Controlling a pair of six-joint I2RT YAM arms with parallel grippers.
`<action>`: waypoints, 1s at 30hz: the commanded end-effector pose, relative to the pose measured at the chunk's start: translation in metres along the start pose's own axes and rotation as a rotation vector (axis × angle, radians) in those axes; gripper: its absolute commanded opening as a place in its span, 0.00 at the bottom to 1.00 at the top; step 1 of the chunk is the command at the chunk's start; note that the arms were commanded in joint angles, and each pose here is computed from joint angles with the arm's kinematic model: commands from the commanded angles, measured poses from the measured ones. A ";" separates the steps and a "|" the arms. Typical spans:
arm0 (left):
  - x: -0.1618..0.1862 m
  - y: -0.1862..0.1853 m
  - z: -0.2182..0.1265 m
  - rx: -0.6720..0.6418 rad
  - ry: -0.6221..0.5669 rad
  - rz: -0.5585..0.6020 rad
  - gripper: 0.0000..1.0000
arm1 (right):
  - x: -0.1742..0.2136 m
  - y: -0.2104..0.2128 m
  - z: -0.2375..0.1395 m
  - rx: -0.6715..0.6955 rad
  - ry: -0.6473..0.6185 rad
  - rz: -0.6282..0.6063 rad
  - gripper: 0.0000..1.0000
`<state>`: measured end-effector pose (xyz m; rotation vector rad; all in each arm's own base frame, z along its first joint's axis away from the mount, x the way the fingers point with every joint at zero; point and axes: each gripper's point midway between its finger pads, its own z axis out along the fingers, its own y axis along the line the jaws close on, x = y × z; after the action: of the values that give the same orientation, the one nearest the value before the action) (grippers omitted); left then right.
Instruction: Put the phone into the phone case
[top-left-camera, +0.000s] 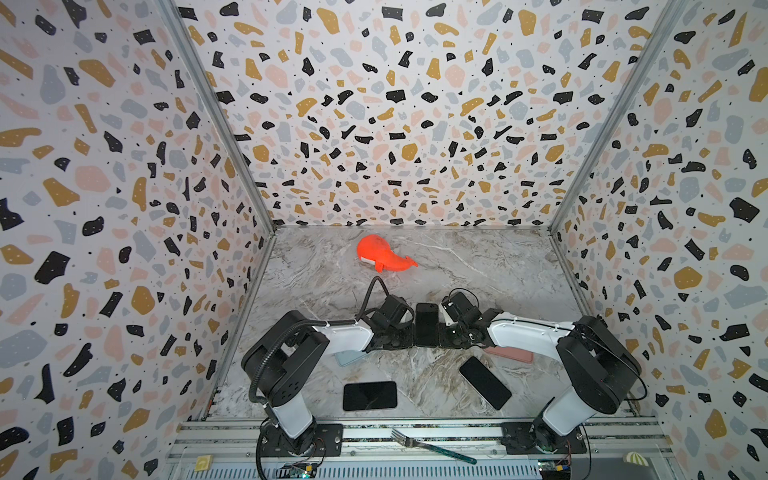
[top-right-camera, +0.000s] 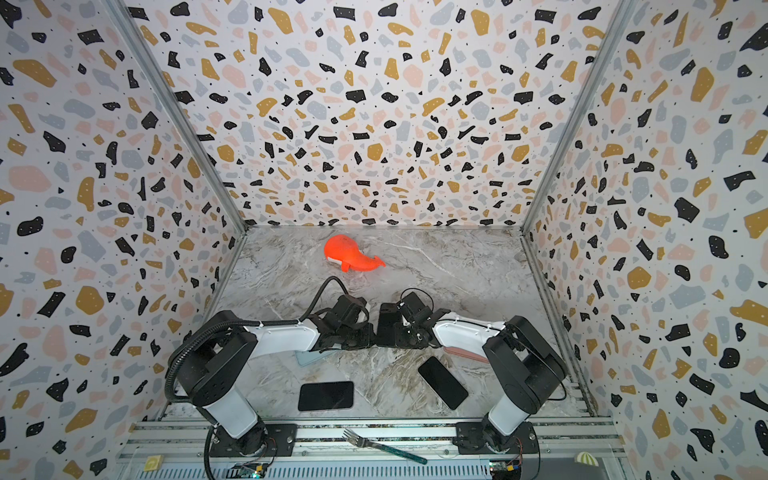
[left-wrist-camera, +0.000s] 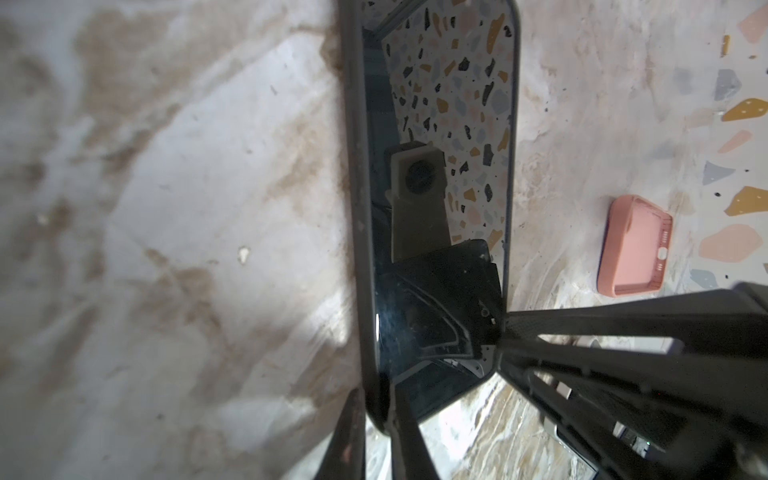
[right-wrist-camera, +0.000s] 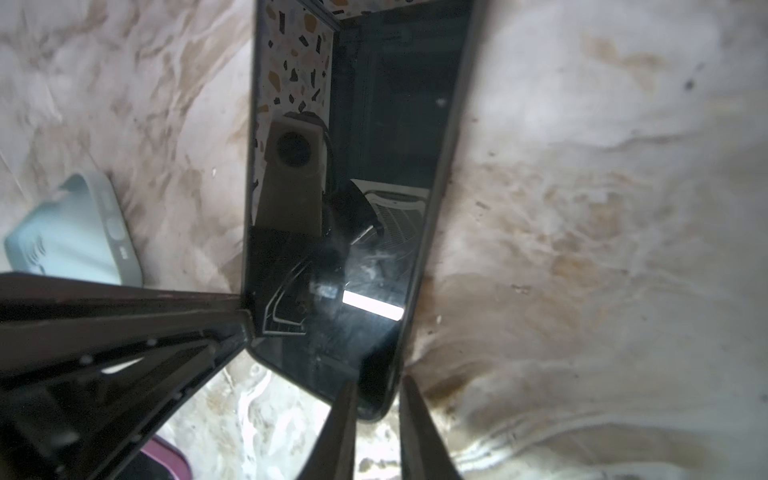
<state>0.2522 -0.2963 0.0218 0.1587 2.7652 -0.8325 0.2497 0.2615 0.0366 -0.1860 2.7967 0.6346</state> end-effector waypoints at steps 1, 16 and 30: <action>0.017 0.020 -0.007 -0.157 0.065 0.032 0.30 | -0.028 0.007 -0.032 0.013 -0.106 -0.045 0.30; -0.023 -0.025 -0.007 -0.300 0.015 0.175 0.65 | -0.050 -0.046 -0.093 0.055 -0.306 0.004 0.61; 0.012 -0.022 -0.025 -0.184 0.024 0.132 0.67 | 0.014 0.015 -0.080 -0.187 -0.279 -0.170 0.55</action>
<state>0.2391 -0.2981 0.0455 0.3378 2.8104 -0.4630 0.2233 0.2191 0.0967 -0.3006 2.4870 0.7153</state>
